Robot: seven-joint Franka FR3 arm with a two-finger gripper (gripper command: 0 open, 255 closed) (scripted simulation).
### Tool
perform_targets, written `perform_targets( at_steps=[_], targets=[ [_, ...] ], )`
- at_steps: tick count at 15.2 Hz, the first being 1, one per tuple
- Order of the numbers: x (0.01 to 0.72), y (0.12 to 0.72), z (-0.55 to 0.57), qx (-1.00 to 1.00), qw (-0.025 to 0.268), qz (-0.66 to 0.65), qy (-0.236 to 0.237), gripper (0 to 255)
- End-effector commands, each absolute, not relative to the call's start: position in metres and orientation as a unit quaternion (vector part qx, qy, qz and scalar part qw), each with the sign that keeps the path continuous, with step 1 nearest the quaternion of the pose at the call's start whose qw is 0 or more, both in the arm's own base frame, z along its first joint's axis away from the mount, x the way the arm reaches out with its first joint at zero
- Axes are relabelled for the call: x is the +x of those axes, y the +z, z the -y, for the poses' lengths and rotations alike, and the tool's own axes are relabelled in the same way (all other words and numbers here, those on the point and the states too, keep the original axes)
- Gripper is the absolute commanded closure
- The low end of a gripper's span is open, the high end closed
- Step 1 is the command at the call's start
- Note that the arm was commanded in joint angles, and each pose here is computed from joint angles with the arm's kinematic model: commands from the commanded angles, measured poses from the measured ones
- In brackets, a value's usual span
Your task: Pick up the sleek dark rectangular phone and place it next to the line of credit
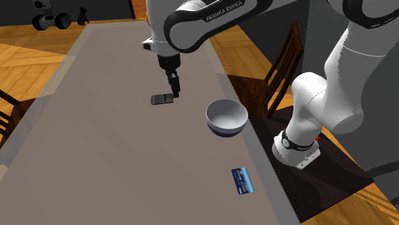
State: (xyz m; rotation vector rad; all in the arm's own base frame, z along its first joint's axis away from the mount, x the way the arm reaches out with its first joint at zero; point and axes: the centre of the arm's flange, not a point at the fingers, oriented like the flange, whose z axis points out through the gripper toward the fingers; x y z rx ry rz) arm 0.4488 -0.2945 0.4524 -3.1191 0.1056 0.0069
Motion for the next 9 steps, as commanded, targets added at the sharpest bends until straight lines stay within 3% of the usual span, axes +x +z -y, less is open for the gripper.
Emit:
perform_targets(
  at_steps=[1, 9],
  targets=[
    [0.458, 0.434, 0.316, -0.999, 0.014, -0.032, 0.004, 0],
    [0.497, 0.376, 0.401, -0.999, 0.028, -0.027, 0.012, 0]
  ],
)
